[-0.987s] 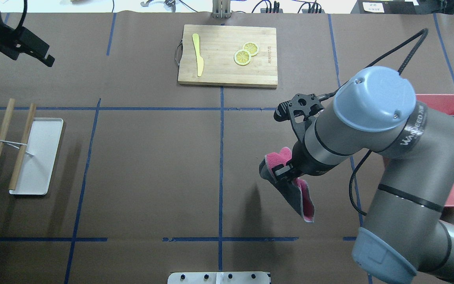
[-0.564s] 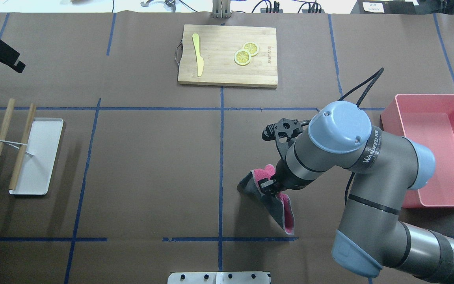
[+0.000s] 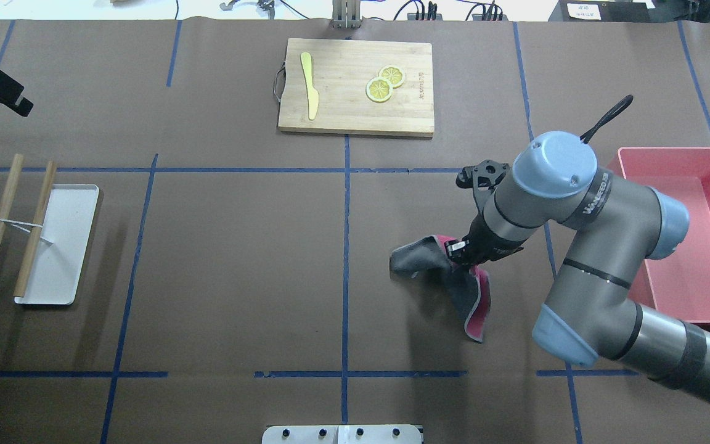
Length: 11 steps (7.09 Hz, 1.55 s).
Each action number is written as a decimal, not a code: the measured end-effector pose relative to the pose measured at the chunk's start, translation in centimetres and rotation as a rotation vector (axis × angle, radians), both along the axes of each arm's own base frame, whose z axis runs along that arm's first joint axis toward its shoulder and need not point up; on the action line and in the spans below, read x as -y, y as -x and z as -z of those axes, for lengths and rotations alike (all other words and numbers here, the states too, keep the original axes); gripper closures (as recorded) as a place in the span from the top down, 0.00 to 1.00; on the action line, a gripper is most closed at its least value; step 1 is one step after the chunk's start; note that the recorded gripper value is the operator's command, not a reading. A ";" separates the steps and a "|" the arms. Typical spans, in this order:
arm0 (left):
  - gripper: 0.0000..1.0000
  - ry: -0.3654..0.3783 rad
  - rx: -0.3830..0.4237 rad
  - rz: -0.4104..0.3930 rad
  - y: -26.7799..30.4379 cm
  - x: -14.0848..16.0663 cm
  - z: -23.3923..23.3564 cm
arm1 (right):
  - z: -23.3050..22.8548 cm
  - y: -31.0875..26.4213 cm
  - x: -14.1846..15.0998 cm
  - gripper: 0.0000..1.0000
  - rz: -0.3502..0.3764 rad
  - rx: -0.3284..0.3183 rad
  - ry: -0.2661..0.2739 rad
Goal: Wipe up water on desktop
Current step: 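Press the cloth onto the table surface with the right gripper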
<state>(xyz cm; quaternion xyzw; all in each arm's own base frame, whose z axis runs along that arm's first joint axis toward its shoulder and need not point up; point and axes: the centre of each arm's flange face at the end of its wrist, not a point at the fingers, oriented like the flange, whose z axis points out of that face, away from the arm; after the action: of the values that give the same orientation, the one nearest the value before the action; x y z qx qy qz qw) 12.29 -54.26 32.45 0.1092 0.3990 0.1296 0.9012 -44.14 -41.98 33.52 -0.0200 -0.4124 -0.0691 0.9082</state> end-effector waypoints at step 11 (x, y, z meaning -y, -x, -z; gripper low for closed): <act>1.00 -0.035 0.100 -0.059 13.2 3.5 -11.0 | 0.0 3.7 -2.6 0.00 -0.040 -0.015 0.178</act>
<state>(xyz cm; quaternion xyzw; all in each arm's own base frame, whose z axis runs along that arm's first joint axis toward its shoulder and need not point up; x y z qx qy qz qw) -0.96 -57.78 43.48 0.1066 0.3540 0.1686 0.9137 -47.83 -39.38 33.48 -0.0929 -0.4104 -0.0141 0.9070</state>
